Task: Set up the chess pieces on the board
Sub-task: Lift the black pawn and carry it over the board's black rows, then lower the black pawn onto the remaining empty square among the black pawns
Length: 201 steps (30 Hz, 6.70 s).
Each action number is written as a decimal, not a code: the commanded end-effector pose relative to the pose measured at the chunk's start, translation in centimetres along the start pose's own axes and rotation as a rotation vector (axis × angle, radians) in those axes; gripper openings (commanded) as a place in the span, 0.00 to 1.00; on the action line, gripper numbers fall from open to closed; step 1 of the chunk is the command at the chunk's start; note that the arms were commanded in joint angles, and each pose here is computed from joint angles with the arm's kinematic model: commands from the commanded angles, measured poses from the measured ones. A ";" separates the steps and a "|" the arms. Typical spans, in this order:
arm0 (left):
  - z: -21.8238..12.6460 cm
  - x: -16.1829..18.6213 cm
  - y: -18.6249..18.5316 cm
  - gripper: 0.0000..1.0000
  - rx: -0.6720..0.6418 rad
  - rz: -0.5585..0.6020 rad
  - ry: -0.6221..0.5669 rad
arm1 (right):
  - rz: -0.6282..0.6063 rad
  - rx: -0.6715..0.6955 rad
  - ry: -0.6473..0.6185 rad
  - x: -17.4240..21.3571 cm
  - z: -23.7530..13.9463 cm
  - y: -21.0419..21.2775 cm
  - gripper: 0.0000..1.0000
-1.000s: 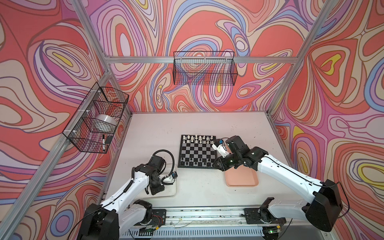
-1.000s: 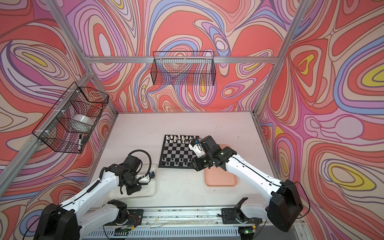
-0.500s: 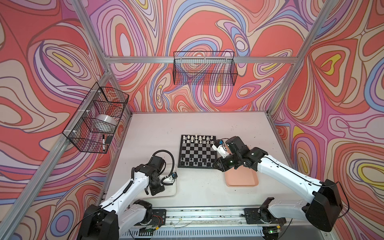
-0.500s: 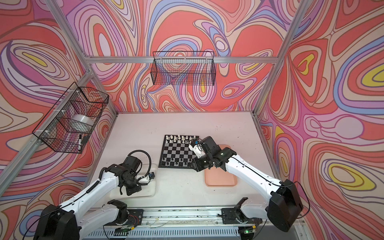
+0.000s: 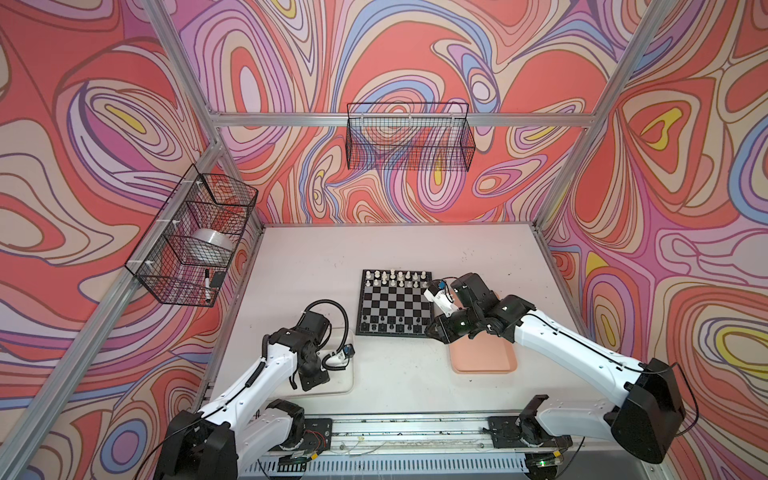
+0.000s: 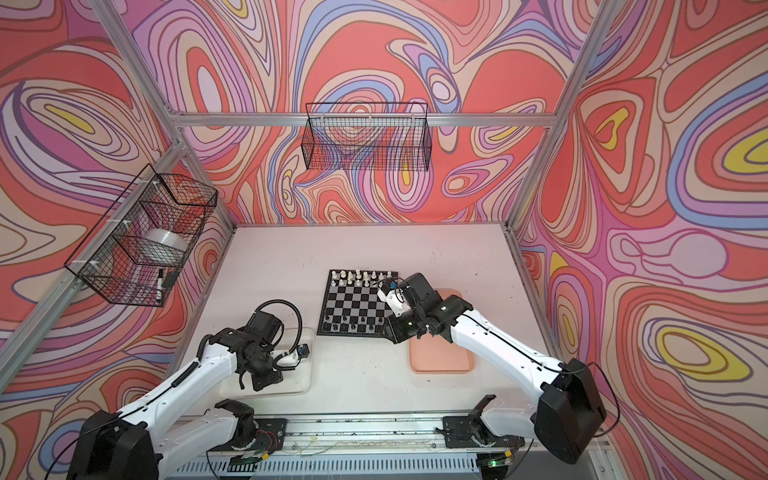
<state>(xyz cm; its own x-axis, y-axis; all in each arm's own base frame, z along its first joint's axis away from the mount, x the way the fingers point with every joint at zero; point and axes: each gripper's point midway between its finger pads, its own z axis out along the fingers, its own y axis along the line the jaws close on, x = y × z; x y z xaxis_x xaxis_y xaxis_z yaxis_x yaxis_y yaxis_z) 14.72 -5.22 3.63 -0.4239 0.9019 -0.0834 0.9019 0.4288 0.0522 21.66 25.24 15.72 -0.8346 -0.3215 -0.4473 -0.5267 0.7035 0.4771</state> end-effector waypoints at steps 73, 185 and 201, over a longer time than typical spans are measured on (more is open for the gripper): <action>-1.2 -32.0 3.9 0.05 -0.036 0.367 -0.158 | 0.036 0.118 -0.099 3.6 -8.9 0.6 0.19; -0.8 -31.4 3.5 0.28 -0.036 0.395 -0.117 | 0.002 0.145 -0.231 2.8 -12.4 1.2 0.20; -1.6 -31.0 3.2 0.29 -0.028 0.396 -0.110 | -0.011 0.148 -0.232 2.4 -13.3 1.6 0.21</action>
<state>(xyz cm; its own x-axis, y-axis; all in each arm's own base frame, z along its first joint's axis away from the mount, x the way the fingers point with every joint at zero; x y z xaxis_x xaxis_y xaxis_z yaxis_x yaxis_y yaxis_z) 31.37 -31.76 6.41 -0.0566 0.9857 -0.1589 0.9888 0.0774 0.1278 16.63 17.27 24.37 -0.7777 -0.1875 -0.6000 -0.4796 0.7940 0.3735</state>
